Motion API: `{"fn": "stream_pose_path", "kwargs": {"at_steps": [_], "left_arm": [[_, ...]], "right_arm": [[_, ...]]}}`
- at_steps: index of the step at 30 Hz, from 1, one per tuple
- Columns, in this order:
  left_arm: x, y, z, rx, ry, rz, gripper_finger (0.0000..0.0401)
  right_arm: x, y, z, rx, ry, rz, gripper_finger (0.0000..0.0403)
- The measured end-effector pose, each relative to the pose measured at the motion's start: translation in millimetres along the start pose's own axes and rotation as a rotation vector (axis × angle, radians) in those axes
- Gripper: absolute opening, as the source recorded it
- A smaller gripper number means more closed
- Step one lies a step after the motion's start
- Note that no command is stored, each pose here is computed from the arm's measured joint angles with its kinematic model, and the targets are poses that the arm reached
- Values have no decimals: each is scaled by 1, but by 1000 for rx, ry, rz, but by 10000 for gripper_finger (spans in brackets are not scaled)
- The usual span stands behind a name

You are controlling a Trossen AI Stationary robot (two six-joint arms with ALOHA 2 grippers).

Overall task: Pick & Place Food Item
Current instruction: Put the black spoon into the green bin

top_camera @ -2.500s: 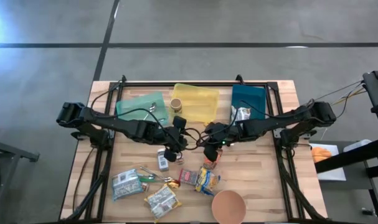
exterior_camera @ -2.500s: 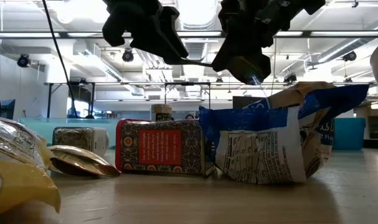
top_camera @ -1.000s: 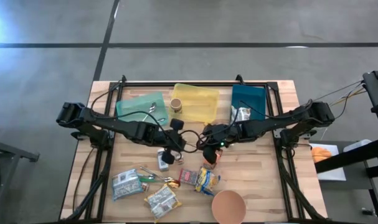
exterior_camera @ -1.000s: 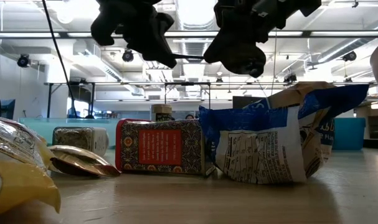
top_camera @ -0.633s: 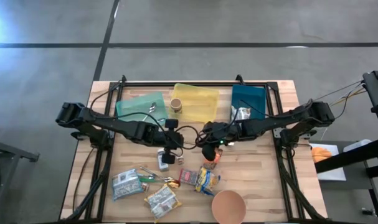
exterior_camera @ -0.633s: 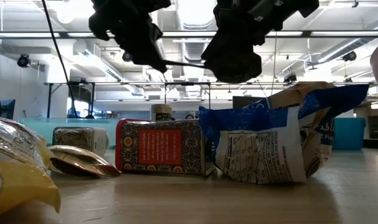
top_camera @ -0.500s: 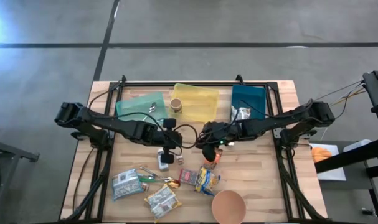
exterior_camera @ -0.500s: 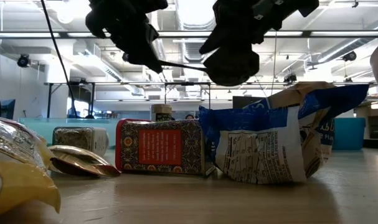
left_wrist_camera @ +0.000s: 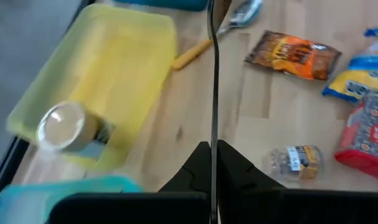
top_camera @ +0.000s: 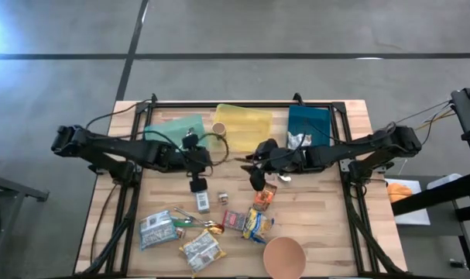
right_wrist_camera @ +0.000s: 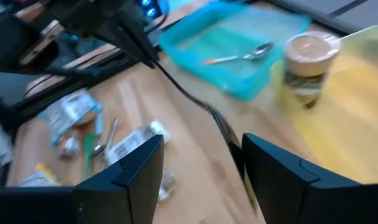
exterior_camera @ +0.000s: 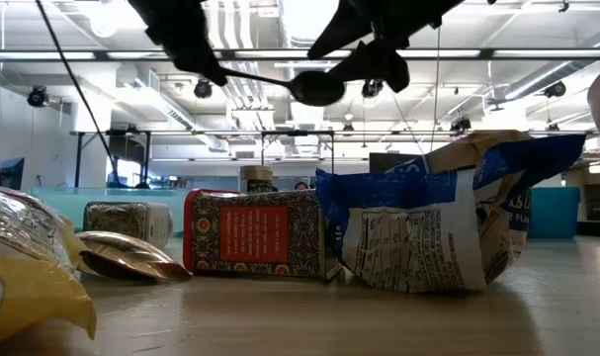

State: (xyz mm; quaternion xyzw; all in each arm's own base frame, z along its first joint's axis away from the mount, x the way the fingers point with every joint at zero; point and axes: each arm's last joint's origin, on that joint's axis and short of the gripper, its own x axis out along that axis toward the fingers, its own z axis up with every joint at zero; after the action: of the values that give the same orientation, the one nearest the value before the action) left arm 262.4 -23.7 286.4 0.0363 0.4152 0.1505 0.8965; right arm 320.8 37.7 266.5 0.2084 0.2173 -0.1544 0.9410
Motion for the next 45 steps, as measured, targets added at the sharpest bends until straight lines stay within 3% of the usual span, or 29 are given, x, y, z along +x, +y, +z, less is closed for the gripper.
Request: {"fn": "stream_pose_path", "kwargs": {"at_steps": [10, 15, 26, 36, 45], "left_arm": [[-43, 45, -41, -251, 14, 253, 0], [-42, 67, -64, -348, 90, 342, 0], [-7, 99, -109, -515, 351, 356, 0], [18, 109, -131, -649, 358, 215, 0], [37, 111, -143, -687, 471, 167, 0]], "right_arm": [[-9, 6, -10, -61, 20, -10, 213], [-10, 15, -24, -118, 52, -9, 213], [-16, 19, -67, -158, 105, -51, 213], [-18, 15, -70, -172, 120, -65, 213], [-20, 13, -70, -174, 120, -64, 213]]}}
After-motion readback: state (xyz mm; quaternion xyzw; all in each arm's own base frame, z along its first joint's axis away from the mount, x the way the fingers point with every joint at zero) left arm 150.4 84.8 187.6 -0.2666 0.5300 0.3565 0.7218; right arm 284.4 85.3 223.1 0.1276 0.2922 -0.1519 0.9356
